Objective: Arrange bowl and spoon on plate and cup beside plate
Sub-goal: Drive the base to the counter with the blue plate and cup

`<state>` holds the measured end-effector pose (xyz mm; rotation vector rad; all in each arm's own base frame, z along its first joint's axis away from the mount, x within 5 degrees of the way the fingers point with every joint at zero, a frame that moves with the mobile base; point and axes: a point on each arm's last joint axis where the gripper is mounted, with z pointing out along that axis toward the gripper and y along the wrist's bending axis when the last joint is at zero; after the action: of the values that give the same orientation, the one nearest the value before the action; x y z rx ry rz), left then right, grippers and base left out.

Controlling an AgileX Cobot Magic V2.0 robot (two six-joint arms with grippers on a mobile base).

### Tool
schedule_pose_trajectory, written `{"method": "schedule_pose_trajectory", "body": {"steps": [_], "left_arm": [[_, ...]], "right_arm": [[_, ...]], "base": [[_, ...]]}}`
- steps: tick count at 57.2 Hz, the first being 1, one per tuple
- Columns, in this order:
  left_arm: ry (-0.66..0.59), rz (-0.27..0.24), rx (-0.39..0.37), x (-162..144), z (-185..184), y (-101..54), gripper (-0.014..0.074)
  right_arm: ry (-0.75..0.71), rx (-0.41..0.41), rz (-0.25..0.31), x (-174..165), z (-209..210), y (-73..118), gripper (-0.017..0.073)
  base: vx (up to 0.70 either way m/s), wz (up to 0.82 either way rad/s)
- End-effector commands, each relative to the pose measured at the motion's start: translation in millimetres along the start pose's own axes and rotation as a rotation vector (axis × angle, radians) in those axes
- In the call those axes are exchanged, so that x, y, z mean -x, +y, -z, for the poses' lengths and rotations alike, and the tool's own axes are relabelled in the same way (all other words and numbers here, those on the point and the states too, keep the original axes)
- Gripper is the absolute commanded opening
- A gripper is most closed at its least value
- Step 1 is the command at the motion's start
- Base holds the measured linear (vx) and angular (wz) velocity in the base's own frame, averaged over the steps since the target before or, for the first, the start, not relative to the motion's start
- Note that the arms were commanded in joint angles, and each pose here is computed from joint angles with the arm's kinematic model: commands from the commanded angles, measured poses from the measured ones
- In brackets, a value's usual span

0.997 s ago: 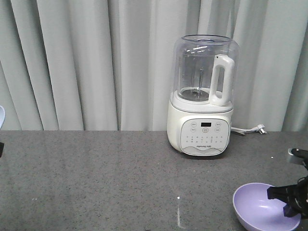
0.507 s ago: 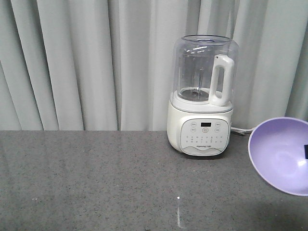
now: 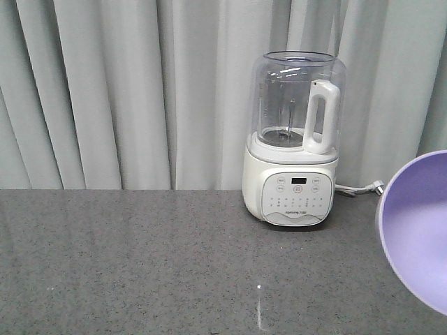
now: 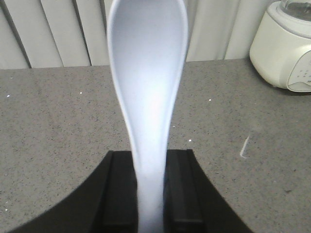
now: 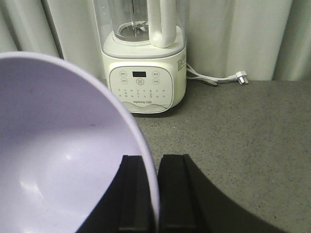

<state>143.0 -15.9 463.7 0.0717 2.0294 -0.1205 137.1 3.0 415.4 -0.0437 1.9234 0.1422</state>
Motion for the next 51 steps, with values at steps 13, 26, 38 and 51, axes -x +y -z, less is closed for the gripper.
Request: {"method": "schedule_pose_trajectory", "body": {"steps": [13,26,38,51], "left_arm": [[-0.099,0.011,-0.019,12.0,10.9,-2.4,-0.0006],[-0.099,0.011,-0.019,12.0,10.9,-2.3,-0.0006],[-0.099,0.011,-0.019,12.0,10.9,-2.3,-0.0006],[-0.099,0.011,-0.019,12.0,10.9,-2.3,-0.0006]], "right_arm": [[-0.115,-0.018,-0.005,14.4,7.1,-0.3,-0.0012],[-0.115,-0.018,-0.005,14.4,7.1,-0.3,-0.0012],[-0.115,-0.018,-0.005,14.4,7.1,-0.3,-0.0012],[-0.115,-0.018,-0.005,14.4,7.1,-0.3,-0.0012]], "base": [[0.00,0.00],[0.00,0.00],[0.00,0.00],[0.00,-0.01]]}}
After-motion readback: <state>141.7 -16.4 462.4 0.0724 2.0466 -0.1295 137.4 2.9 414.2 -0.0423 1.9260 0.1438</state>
